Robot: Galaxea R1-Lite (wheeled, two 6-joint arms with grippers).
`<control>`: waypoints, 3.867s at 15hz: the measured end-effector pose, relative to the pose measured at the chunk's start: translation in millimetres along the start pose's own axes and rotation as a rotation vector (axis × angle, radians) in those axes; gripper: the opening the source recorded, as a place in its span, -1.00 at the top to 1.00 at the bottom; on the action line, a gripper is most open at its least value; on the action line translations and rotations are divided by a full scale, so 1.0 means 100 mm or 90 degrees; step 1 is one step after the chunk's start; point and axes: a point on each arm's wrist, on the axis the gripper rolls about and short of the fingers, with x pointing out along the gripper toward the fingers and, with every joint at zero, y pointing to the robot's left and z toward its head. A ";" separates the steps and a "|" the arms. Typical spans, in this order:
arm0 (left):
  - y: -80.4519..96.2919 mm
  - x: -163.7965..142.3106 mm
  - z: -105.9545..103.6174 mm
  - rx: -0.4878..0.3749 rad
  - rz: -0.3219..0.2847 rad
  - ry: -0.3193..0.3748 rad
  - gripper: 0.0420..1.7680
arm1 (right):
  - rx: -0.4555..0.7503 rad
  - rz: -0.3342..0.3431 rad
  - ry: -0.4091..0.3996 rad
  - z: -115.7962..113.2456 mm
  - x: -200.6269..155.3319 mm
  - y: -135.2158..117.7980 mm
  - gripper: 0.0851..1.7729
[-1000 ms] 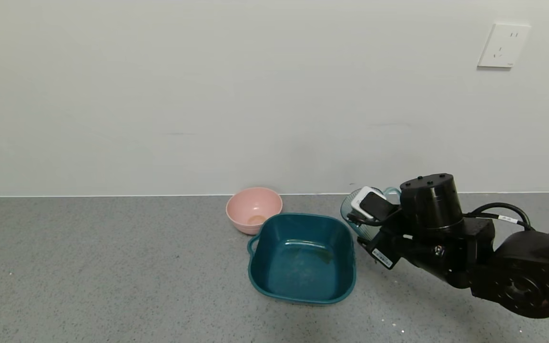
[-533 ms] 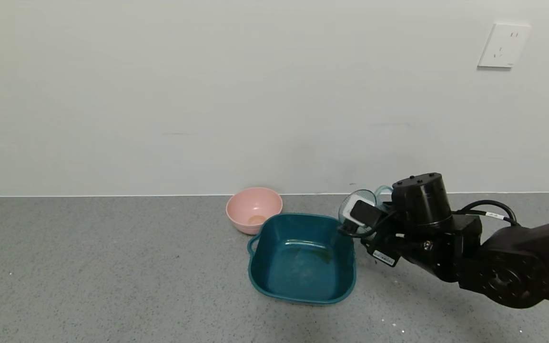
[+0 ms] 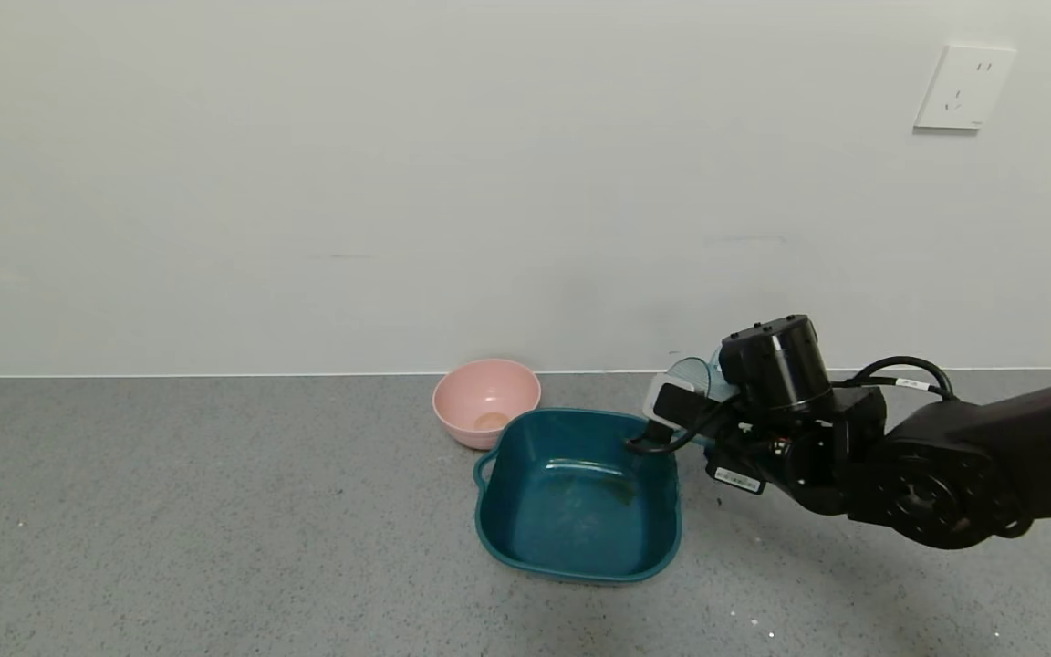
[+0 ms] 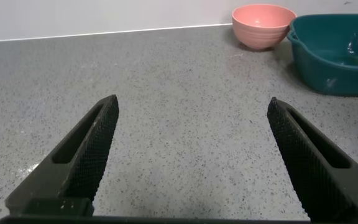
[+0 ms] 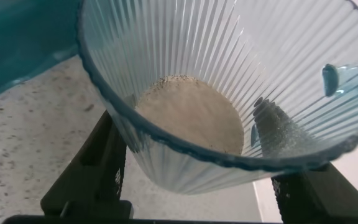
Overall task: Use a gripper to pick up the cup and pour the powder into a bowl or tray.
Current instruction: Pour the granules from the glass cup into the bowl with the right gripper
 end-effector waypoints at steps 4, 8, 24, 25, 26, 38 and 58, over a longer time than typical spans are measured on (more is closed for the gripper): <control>0.00 0.00 0.00 0.000 0.000 0.000 -0.94 | -0.065 -0.040 0.034 0.10 0.08 -0.02 -0.48; 0.00 0.00 0.00 0.000 0.000 0.000 -0.94 | -0.123 -0.049 0.039 0.16 0.12 0.01 -0.48; 0.00 0.00 0.00 0.000 0.000 0.000 -0.94 | -0.316 -0.046 0.036 0.32 0.15 0.10 -0.47; 0.00 0.00 0.00 0.000 0.000 0.000 -0.94 | -0.328 -0.045 0.037 0.32 0.15 0.11 -0.47; 0.00 0.00 0.00 0.000 0.000 0.000 -0.94 | -0.345 -0.046 0.042 0.32 0.15 0.13 -0.47; 0.00 0.00 0.00 0.000 0.000 0.000 -0.94 | -0.501 -0.076 0.069 0.48 0.07 0.14 -0.47; 0.00 0.00 0.00 0.000 0.000 0.000 -0.94 | -0.589 -0.078 0.087 0.60 0.00 0.29 -0.47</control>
